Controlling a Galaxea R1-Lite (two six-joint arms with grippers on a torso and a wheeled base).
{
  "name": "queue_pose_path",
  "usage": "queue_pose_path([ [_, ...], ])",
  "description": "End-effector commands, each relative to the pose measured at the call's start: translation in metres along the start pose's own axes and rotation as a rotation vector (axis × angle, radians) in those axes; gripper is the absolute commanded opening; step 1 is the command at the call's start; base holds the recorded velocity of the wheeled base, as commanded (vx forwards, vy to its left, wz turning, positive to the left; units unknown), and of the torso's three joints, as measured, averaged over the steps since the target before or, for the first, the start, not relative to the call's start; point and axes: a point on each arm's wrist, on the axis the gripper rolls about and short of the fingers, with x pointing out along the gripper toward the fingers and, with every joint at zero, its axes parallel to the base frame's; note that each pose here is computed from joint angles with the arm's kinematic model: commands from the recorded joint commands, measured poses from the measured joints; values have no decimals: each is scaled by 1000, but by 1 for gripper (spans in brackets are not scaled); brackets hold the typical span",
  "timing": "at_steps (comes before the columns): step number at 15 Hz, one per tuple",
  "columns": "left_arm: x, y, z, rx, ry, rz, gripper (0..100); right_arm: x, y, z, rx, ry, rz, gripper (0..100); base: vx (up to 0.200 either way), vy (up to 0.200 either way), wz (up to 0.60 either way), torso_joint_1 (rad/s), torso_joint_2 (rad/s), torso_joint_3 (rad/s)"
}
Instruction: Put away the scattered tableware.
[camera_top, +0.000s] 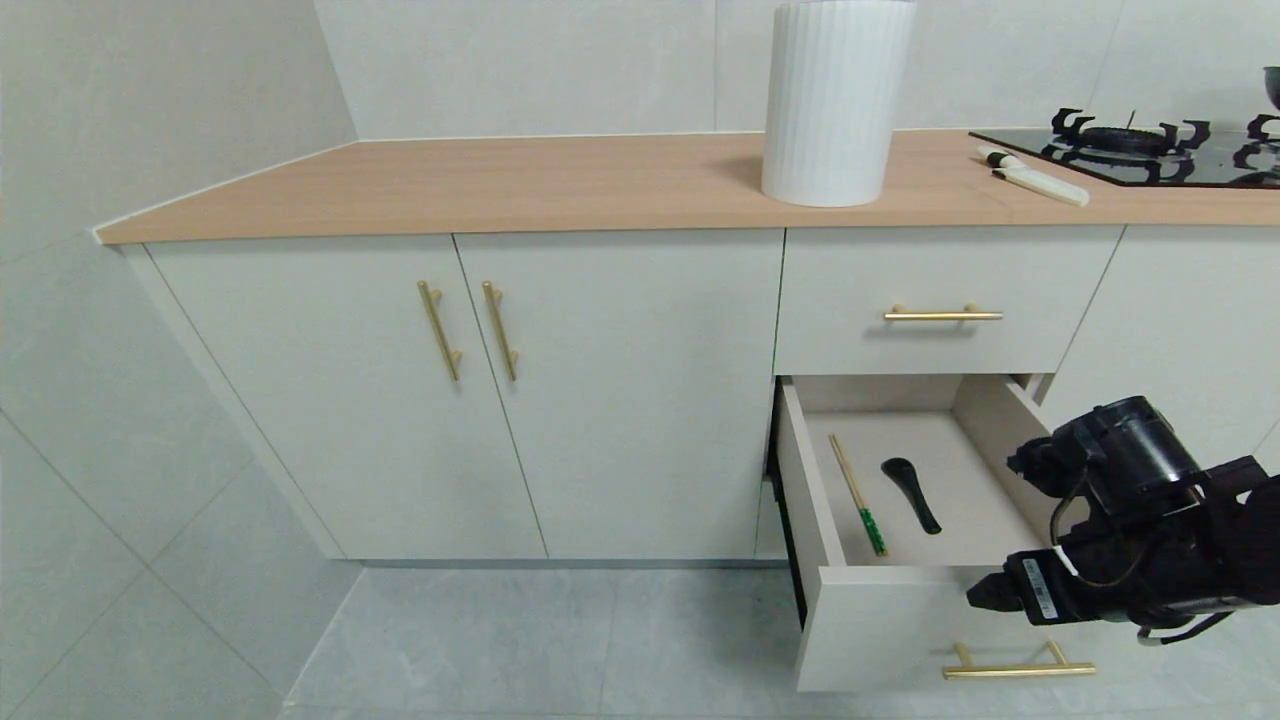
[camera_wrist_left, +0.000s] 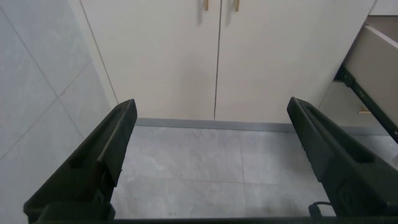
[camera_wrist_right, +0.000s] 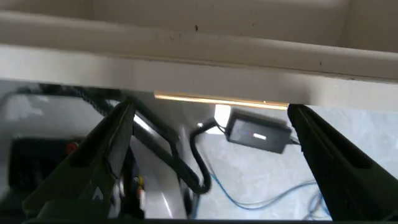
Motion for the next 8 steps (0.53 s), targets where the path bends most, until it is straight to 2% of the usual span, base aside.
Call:
queue_pose_path([
  [1,0,0,0,0,0,1,100,12,1,-1,-1,33,-8,100,0,0,0,0,0,0],
  [2,0,0,0,0,0,1,100,24,4,8,4,-10,-8,100,0,0,0,0,0,0],
  [4,0,0,0,0,-1,0,100,30,5,13,9,-37,-25,100,0,0,0,0,0,0],
  [8,0,0,0,0,-1,0,100,53,8,36,48,-183,-28,100,0,0,0,0,0,0],
])
